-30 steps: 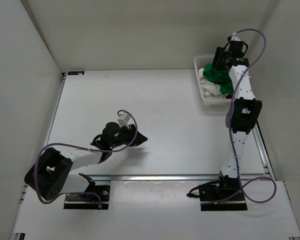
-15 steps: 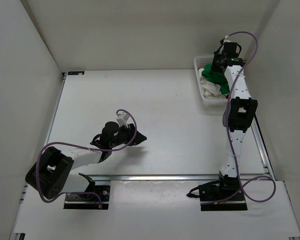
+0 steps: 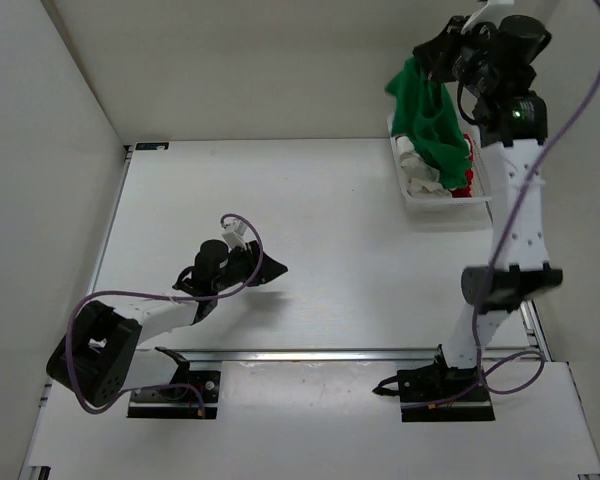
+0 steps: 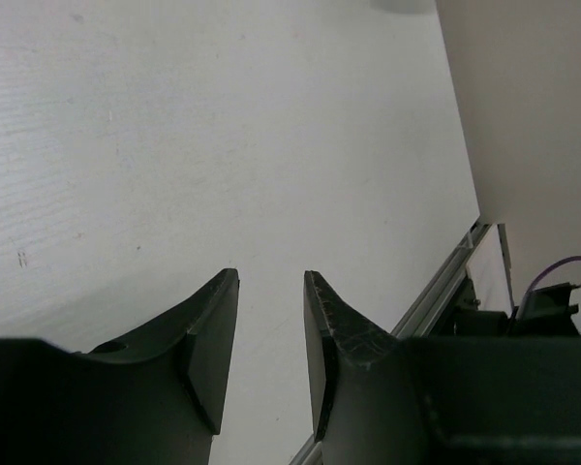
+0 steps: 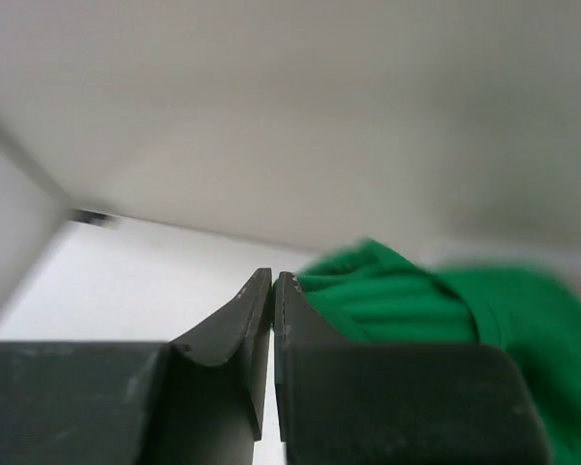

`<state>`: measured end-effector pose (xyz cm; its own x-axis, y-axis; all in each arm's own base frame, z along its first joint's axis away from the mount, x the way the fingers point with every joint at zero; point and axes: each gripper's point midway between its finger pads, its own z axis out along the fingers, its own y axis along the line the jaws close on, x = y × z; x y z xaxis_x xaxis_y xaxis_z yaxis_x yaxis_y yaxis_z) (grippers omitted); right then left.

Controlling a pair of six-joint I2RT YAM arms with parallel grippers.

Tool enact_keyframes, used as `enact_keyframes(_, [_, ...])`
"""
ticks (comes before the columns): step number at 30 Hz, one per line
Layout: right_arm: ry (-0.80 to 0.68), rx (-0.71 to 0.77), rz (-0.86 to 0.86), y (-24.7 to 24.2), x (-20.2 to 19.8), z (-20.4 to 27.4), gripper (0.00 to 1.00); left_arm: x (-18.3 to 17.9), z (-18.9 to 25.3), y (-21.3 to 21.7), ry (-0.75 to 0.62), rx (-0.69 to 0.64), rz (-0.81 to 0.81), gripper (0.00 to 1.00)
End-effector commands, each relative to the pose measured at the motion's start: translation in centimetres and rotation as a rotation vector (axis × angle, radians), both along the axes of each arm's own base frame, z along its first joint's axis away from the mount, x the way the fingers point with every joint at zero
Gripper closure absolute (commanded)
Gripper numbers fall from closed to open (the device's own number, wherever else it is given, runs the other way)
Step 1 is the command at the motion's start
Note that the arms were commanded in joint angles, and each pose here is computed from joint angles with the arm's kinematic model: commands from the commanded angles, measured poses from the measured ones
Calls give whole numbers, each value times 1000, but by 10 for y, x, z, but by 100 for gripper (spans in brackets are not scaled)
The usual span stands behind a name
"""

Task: Fold and stack the t-shirts
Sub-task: Grab crumpled tshirt from bin with the right arm, then move the tshirt to the center of the board

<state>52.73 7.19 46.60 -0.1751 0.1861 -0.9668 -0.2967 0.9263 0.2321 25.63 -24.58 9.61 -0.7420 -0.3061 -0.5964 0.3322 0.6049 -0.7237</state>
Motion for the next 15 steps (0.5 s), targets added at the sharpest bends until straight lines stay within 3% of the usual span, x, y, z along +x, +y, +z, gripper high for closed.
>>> enact_keyframes(1, [-414, 24, 249, 59, -139, 152, 100, 3, 20, 10, -17, -65, 40, 56])
enact_keyframes(4, [-488, 27, 308, 64, -184, 166, 100, 10, 25, 29, -2, -97, 111, 57])
enact_keyframes(8, [-383, 53, 370, 66, -189, 107, 100, 24, 33, 69, -22, -122, 229, 54])
enact_keyframes(9, [-271, 88, 382, 71, -186, 43, 100, 29, 37, 80, -34, -114, 261, 53])
enact_keyframes(12, [-169, 148, 317, 68, -175, -23, 100, 30, 37, 91, -30, -107, 307, 52])
enact_keyframes(15, [61, 339, 260, 52, -172, -144, 100, 32, 36, 89, -31, -93, 313, 48])
